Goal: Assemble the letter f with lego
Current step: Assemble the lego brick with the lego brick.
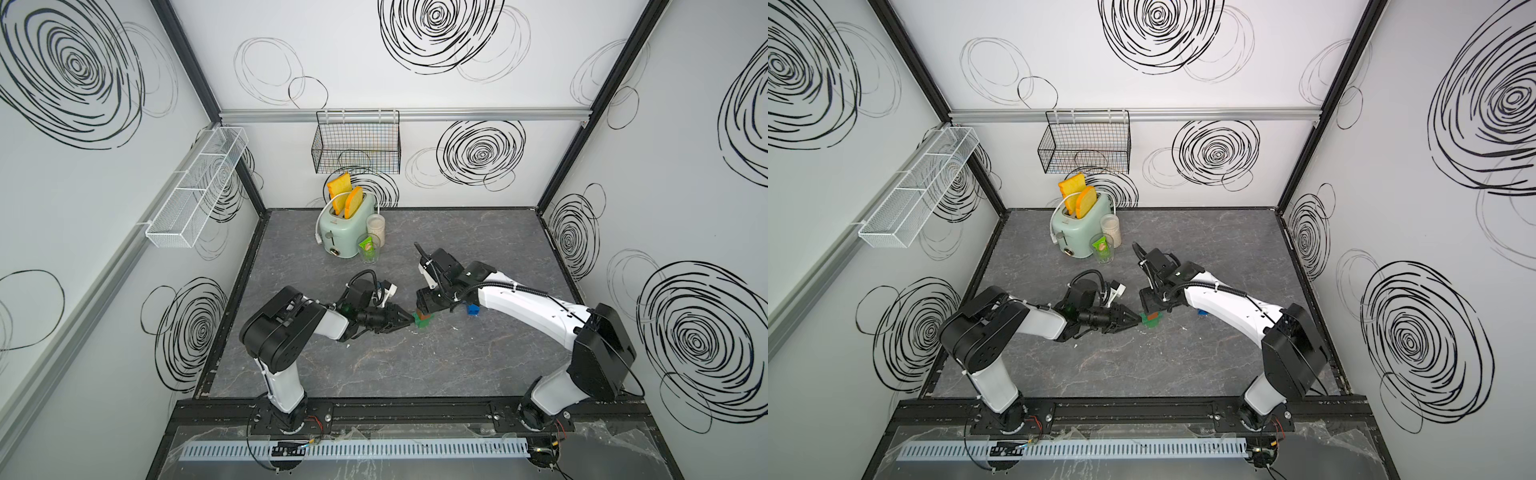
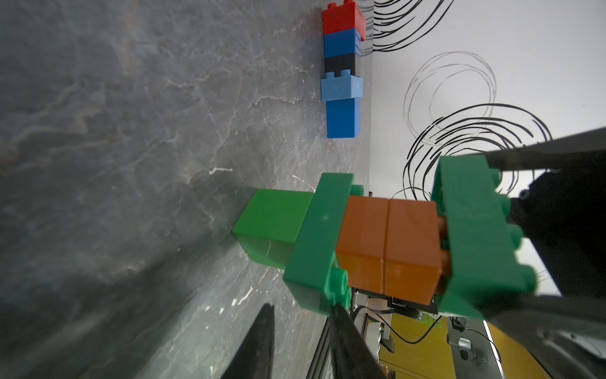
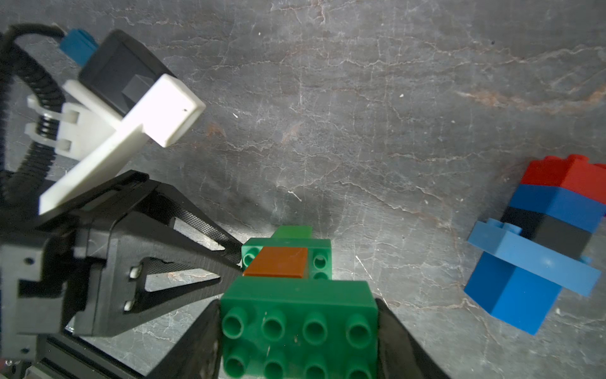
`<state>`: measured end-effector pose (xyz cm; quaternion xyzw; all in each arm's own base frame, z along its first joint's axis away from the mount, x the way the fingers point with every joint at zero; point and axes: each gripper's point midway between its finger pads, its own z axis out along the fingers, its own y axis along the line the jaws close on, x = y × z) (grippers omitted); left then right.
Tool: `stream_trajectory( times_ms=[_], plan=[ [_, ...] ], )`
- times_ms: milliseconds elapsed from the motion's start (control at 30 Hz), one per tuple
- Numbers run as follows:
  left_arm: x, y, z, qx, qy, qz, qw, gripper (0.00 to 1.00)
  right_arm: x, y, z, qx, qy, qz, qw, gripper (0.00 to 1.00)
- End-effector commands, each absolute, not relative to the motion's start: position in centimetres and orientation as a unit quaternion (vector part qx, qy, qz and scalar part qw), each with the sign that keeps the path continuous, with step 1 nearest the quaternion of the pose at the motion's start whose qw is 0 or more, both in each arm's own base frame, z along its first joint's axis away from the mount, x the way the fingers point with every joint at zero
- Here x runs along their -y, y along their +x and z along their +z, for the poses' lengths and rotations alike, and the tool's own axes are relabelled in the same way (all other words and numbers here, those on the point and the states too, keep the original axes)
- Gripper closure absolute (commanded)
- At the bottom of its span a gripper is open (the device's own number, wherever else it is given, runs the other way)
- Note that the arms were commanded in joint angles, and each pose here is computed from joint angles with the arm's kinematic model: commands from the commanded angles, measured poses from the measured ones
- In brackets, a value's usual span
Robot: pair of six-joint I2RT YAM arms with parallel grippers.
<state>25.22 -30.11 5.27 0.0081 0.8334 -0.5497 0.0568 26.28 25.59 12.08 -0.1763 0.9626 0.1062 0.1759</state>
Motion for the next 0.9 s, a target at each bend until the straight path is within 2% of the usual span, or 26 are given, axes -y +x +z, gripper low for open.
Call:
stream_trajectory(
  times_ms=[0,367,867],
  plan=[
    [30.2,25.2,5.1,-0.832,0.007,-0.552,0.062,0.68,-22.2,24.3,9.0,-0.976,-0.176,0.035,0.123,0.45],
    [30.2,25.1,5.1,-0.832,0.006,-0.551,0.061,0.68,-21.0,23.3,7.3,-0.983,-0.155,0.007,0.096,0.46],
    [30.2,25.1,5.0,-0.833,0.004,-0.551,0.060,0.69,-20.4,23.9,7.7,-0.979,-0.170,-0.026,0.105,0.46]
  ],
)
